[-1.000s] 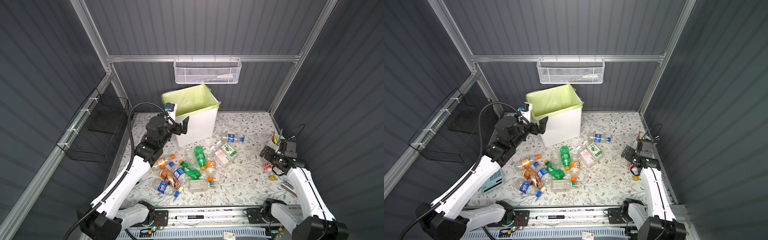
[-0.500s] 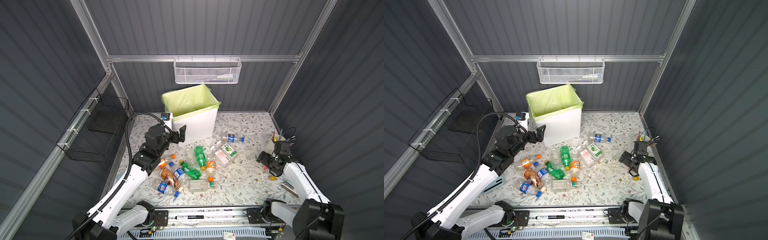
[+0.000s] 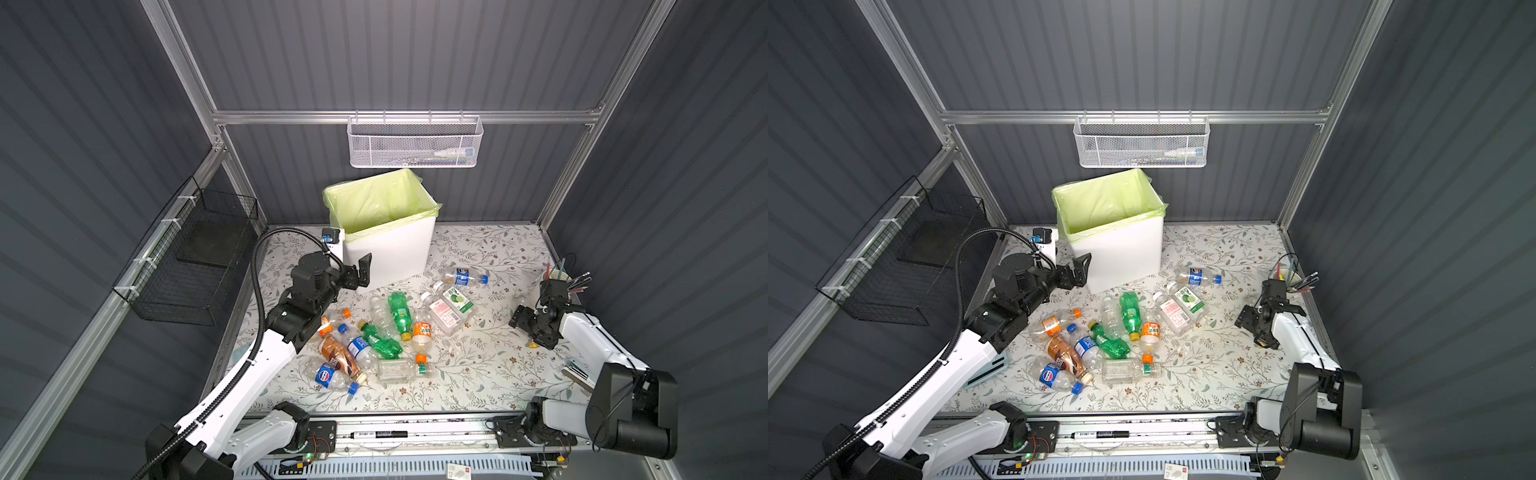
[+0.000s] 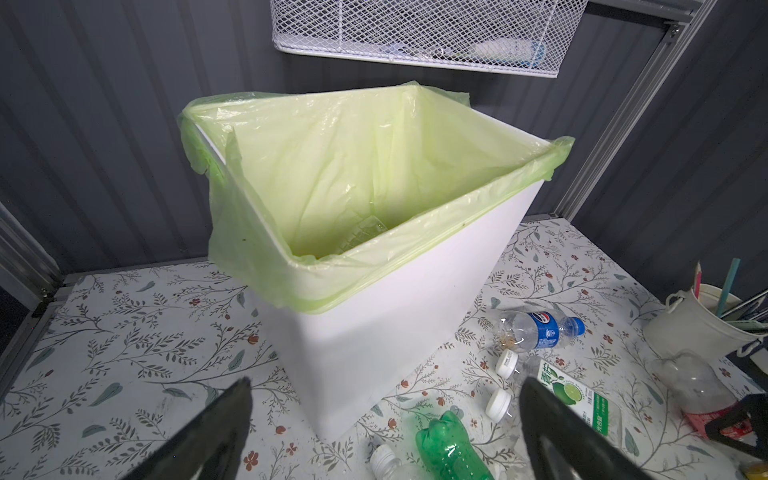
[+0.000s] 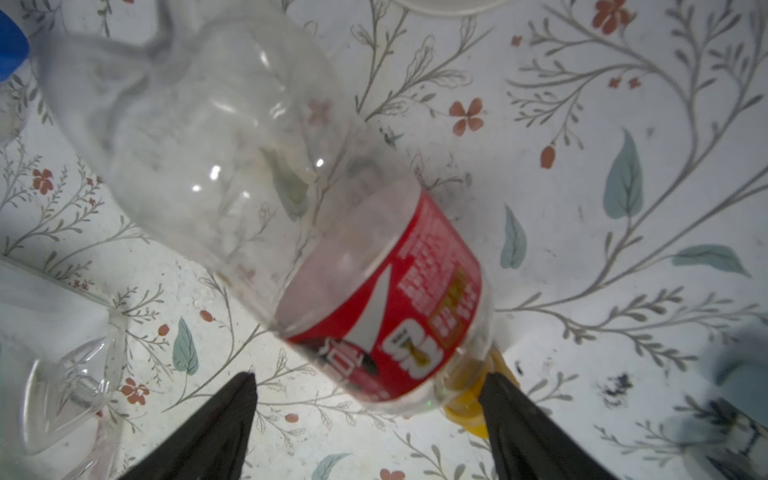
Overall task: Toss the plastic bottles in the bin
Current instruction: 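Grasp the red-labelled bottle with the right gripper while the left gripper draws back, then lift the red-labelled bottle with the right gripper over the bin and release it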
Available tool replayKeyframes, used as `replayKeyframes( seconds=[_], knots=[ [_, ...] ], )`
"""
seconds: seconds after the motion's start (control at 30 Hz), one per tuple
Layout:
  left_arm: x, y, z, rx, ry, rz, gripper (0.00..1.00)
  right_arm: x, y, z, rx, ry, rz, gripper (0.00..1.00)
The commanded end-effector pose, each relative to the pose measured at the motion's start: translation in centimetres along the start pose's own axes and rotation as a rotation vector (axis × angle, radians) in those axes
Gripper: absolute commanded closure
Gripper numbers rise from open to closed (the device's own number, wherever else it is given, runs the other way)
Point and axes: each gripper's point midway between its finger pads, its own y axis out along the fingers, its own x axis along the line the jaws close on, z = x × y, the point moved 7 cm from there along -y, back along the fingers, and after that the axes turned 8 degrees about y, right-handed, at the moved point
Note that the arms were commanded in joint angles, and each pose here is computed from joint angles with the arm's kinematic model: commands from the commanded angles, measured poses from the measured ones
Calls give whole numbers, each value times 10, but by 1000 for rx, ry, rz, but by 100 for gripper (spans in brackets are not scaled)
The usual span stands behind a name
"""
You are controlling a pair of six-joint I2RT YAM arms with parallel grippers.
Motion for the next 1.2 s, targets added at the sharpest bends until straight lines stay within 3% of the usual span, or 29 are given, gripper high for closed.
replayKeyframes(
  seconds=[0.0,0.17,0.37,0.73,1.17],
  knots=[
    [1,-7,-7,-13,-27,-1,0,5,-12,0,-15,-39,-5,12],
    [1,-7,-7,-12,-28,-2,0,10,-35,-5,-73,-64,-30,10],
    [0,-5,-2,5,-33,1,0,8,-50,-23,-172,-137,50,6],
    [6,-11,12,32,-35,-46,0,37,-14,-57,-72,-248,63,10],
    [10,-19,17,28,-36,-79,0,48,21,-56,14,-319,126,15]
  ],
)
